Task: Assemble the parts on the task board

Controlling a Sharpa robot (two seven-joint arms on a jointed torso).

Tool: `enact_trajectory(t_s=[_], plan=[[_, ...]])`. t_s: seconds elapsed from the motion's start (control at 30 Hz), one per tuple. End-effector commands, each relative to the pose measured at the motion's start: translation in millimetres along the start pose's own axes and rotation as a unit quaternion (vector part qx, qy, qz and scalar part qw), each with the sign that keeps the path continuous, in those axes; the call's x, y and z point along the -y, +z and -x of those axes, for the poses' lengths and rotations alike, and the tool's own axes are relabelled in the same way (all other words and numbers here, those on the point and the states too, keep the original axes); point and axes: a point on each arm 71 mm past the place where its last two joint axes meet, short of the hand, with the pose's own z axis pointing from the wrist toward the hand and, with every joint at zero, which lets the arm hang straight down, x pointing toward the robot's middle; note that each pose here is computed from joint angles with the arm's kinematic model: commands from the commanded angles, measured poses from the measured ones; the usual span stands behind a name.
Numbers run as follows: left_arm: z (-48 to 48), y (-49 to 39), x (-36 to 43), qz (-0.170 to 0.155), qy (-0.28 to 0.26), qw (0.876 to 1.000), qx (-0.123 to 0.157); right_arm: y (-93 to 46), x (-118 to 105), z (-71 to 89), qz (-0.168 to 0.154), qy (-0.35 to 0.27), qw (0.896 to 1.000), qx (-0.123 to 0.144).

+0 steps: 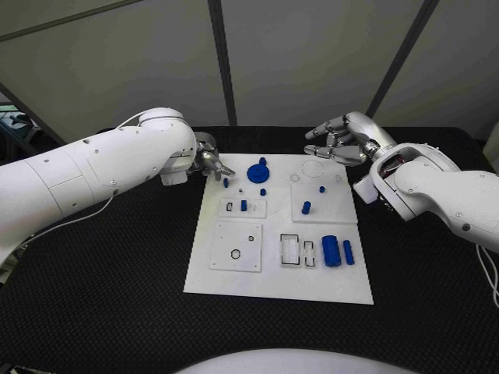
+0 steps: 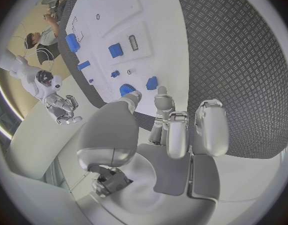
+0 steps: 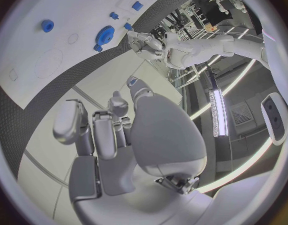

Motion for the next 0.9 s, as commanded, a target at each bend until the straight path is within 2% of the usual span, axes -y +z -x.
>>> enact_trajectory(t_s=[0.03,0.5,0.9], plan=[[0.0,0.5,0.5,0.000,0.006,1.000,-0.002,0.5,-1.6,-0.2,0.004,-0.001,1.000,-0.002],[-6.3,5.2,-0.5,0.005,0.009,1.000,-0.012,0.9,-2.3,-1.0,0.005,0.000,1.000,-0.003],[-8.6,5.1,2.7,0.001,0.010,1.000,-0.012,1.1,-2.5,-1.4,0.005,0.000,1.000,-0.004]])
